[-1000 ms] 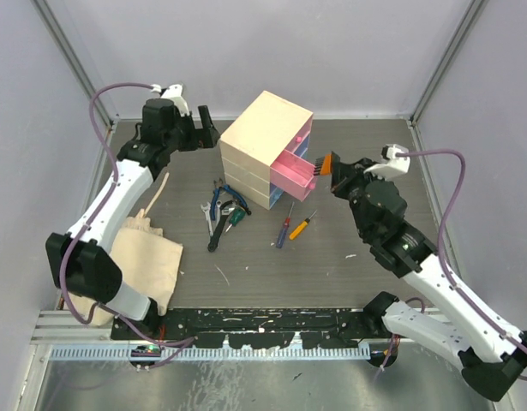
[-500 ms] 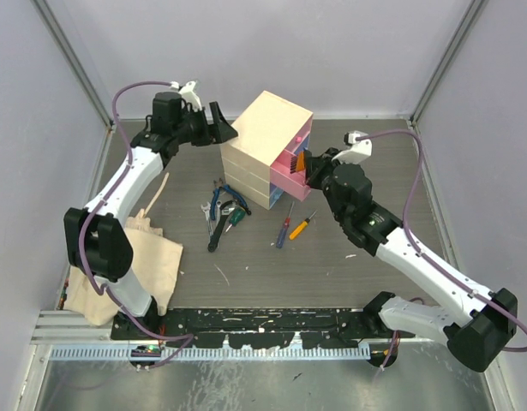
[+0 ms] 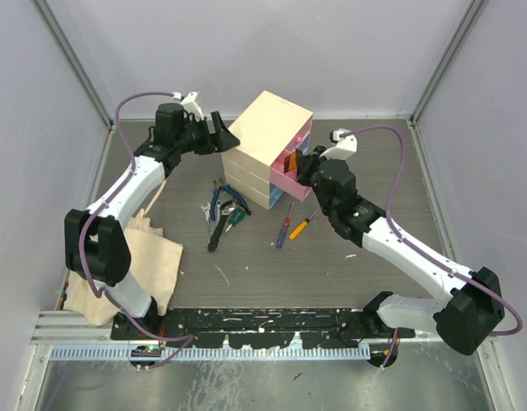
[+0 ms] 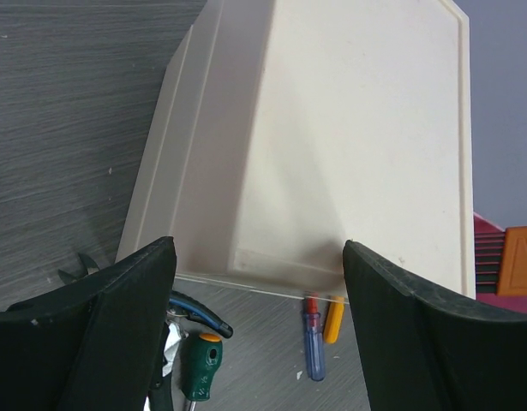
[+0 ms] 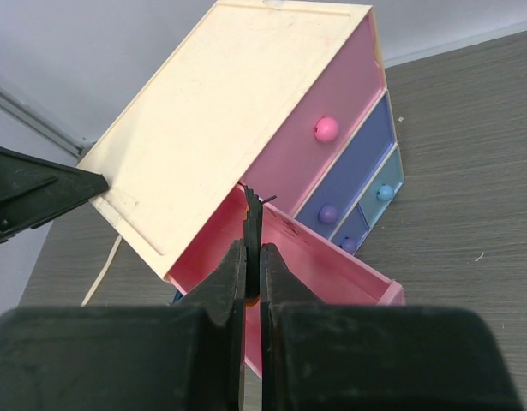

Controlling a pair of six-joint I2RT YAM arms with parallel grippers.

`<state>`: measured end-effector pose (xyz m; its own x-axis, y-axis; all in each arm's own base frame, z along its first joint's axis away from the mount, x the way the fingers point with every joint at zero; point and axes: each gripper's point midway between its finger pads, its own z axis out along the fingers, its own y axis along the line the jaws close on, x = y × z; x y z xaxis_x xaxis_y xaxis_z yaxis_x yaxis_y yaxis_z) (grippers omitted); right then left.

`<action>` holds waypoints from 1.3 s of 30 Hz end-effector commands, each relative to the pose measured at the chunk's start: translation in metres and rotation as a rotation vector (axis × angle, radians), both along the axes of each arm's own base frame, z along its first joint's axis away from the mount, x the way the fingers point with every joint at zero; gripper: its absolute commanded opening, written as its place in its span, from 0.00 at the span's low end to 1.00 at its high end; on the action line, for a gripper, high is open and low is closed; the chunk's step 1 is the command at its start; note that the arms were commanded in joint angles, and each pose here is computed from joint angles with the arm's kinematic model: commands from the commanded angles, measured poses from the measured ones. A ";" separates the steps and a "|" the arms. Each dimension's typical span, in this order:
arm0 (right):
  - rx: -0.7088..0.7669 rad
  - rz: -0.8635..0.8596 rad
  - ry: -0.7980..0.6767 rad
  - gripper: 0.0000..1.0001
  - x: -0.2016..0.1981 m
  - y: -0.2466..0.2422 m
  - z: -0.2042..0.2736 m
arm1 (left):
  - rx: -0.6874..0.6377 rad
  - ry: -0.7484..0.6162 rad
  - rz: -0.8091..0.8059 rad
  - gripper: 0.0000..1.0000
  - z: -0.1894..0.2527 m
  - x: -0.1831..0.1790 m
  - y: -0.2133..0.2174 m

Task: Sort the tools into containers
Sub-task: Place the engineering item in the drawer.

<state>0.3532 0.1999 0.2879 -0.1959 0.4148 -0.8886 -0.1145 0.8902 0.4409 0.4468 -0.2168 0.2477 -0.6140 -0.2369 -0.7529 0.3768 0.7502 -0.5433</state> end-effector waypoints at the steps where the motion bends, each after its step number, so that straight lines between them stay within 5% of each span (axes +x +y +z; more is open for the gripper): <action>1: 0.086 -0.035 -0.119 0.06 0.009 0.000 0.047 | -0.002 -0.096 -0.020 0.79 0.026 -0.004 -0.004; 15: 0.114 0.065 -0.041 0.09 0.014 0.030 0.019 | -0.001 -0.086 -0.026 0.78 0.022 -0.005 -0.006; 26: 0.096 0.038 -0.067 0.38 0.006 0.015 0.033 | 0.005 -0.091 -0.029 0.78 0.024 -0.005 -0.005; 39: 0.017 -0.014 -0.083 0.40 -0.015 -0.017 0.053 | 0.014 -0.084 -0.030 0.78 0.021 -0.005 -0.006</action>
<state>0.3443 0.1969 0.3094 -0.1763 0.4363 -0.8823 -0.1452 0.8750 0.4618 0.4460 -0.2204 0.2479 -0.6051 -0.2202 -0.7651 0.3946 0.7516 -0.5285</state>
